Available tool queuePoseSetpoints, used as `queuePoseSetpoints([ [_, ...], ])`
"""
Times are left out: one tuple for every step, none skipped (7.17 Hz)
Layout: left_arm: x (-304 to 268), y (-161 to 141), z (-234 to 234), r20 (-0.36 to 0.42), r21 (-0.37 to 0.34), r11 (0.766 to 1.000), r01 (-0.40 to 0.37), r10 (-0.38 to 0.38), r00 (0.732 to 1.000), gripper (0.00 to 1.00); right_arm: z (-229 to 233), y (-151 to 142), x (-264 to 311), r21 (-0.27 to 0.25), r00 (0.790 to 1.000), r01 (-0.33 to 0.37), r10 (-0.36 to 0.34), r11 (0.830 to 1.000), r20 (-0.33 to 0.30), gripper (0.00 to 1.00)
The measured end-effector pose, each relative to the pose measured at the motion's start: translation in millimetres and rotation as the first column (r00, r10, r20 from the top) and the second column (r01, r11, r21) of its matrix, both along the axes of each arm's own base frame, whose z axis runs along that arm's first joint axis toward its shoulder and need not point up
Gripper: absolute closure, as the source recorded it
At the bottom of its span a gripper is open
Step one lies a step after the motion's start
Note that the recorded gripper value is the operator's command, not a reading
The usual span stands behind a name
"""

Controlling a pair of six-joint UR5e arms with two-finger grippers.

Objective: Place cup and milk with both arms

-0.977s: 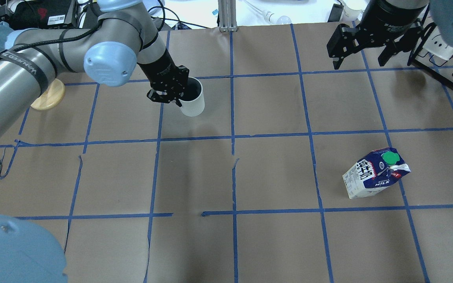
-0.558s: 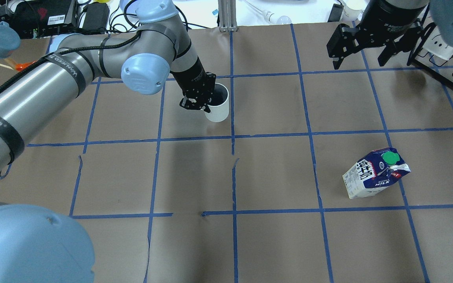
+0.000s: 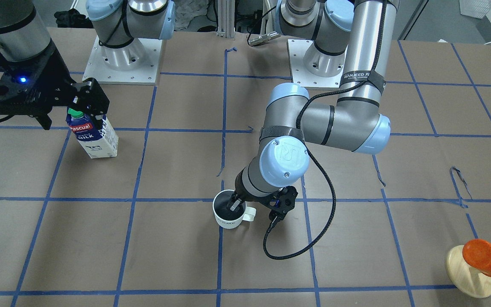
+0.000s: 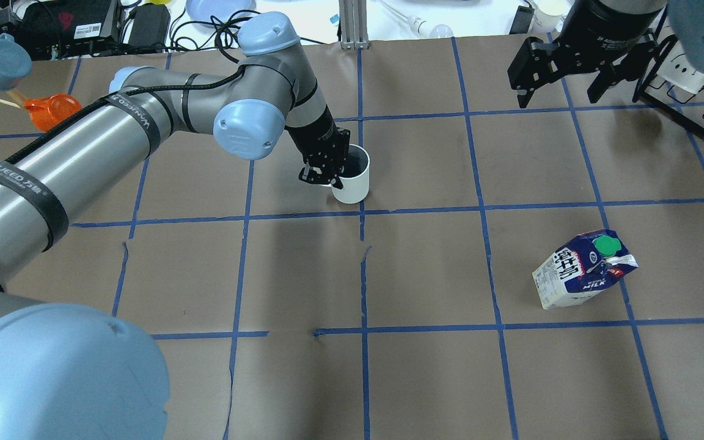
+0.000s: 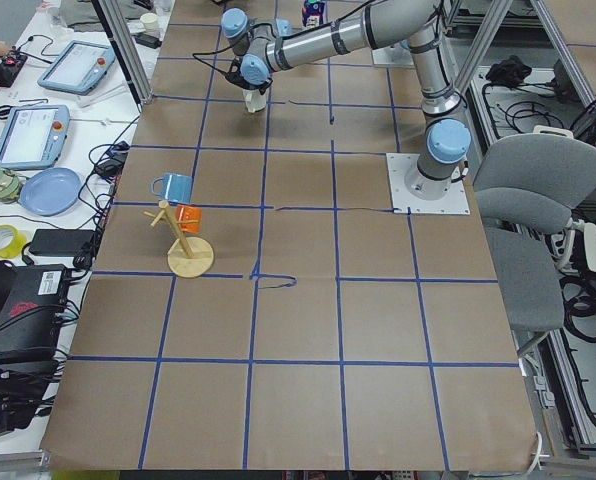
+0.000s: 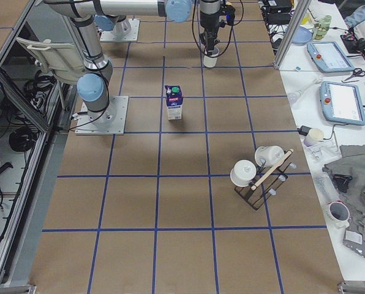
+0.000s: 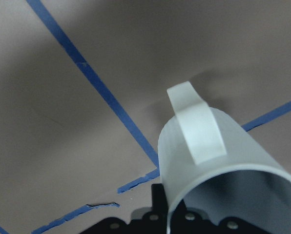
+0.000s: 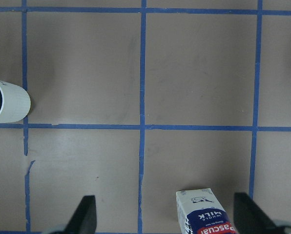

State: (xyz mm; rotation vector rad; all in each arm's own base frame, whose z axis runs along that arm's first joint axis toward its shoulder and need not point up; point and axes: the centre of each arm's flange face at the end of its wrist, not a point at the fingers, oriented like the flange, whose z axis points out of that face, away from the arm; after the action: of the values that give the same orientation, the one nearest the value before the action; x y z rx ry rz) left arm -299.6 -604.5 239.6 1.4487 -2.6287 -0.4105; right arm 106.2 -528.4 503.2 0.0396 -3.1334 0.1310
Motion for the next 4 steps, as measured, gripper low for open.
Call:
queuePoseSetpoints([
  [-1, 0, -1, -0.003, 0.001, 1.0, -0.001, 0.001, 1.0, 0.02, 0, 0, 0, 0.0, 1.0, 0.0, 0.0, 1.0, 0.001, 0.0],
  [-1, 0, 1, -0.005, -0.004, 1.0, 0.001, -0.001, 1.0, 0.03, 0, 0, 0, 0.0, 1.0, -0.001, 0.001, 1.0, 0.003, 0.0],
  [-1, 0, 8, -0.007, -0.019, 1.0, 0.009, -0.009, 1.0, 0.03, 0, 0, -2, 0.002, 1.0, -0.002, 0.002, 1.0, 0.007, 0.0],
  [0, -2, 21, -0.01, -0.046, 0.998, 0.035, -0.036, 0.999, 0.02, -2, -1, -6, 0.01, 1.0, -0.012, 0.012, 1.0, 0.005, 0.0],
])
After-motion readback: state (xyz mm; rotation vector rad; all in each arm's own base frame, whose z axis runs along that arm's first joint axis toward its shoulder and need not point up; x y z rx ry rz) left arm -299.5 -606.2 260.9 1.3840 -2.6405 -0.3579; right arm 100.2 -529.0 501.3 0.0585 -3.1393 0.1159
